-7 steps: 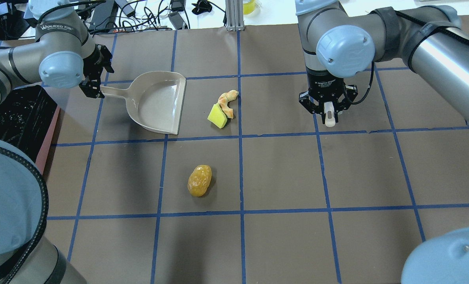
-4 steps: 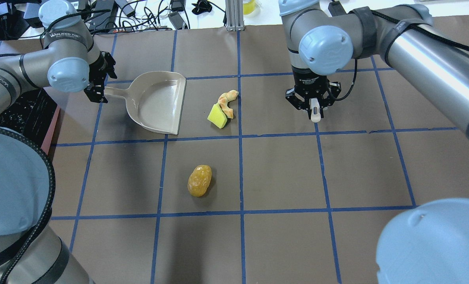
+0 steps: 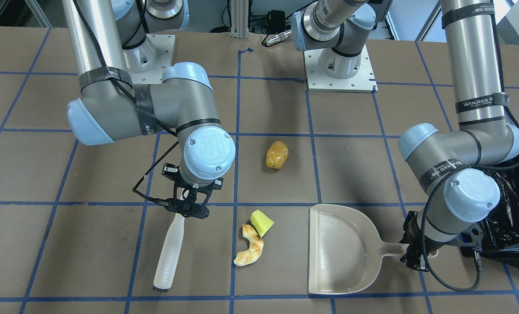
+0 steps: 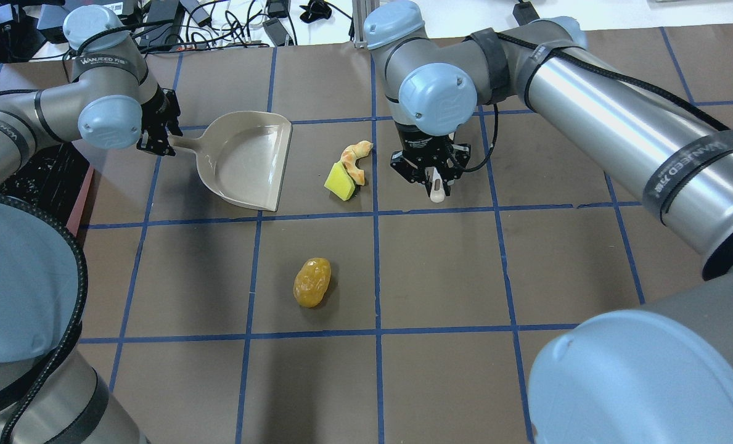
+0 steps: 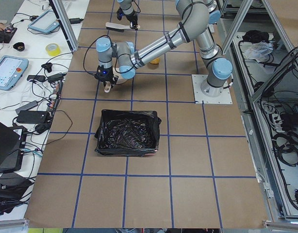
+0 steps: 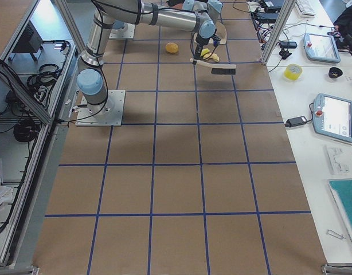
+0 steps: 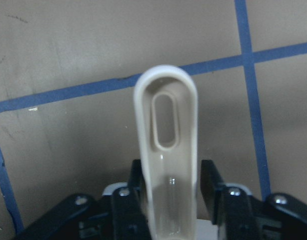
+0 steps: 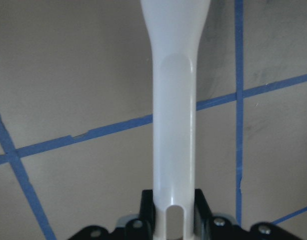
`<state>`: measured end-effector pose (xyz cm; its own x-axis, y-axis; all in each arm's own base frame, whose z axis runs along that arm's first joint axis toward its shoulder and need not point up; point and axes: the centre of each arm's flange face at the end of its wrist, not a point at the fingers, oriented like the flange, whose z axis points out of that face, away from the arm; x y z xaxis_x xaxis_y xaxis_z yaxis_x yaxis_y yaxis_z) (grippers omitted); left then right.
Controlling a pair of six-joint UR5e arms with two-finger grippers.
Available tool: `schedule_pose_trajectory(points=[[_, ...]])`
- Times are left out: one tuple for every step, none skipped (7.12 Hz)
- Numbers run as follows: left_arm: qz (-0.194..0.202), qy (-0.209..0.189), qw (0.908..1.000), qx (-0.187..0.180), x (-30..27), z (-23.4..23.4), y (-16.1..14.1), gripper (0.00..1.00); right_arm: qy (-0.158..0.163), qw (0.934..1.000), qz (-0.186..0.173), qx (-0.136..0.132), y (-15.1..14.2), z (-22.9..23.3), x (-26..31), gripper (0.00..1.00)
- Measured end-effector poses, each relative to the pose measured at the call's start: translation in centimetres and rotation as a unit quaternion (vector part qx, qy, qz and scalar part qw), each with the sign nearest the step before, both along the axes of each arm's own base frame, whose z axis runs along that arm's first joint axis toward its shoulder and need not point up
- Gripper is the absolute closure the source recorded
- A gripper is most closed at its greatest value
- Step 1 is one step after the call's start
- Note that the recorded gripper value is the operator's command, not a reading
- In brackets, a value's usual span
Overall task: Sweep and dump trash into bin
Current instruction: 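Sweep the sponge and pastry into the dustpan with the right gripper's brush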
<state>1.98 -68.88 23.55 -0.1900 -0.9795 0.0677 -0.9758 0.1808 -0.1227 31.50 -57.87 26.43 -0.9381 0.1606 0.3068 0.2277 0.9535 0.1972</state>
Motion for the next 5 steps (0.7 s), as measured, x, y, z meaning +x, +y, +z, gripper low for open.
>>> schedule_pose_trajectory(points=[[-0.001, 0.001, 1.0000, -0.002, 0.0, 0.2, 0.1, 1.00, -0.002, 0.9997, -0.023, -0.001, 1.2, -0.8, 2.6, 1.00], [-0.001, -0.001, 1.0000, -0.006, 0.0, 0.8, 0.1, 1.00, -0.004, 0.9989, -0.047, -0.001, 2.5, -1.6, 5.0, 1.00], [0.001, -0.004, 0.9999, -0.015, -0.2, 1.9, 0.0, 1.00, -0.013, 0.9972, -0.074, 0.001, 3.4, -1.9, 6.8, 1.00], [0.005, -0.011, 0.9997, -0.022, -0.4, 2.9, 0.1, 1.00, -0.038, 0.9948, -0.094, 0.011, 3.8, -2.3, 8.1, 1.00], [0.009, -0.025, 0.9994, -0.024, -1.0, 3.4, 0.2, 1.00, -0.059, 0.9928, -0.102, 0.022, 4.0, -3.0, 8.9, 1.00]])
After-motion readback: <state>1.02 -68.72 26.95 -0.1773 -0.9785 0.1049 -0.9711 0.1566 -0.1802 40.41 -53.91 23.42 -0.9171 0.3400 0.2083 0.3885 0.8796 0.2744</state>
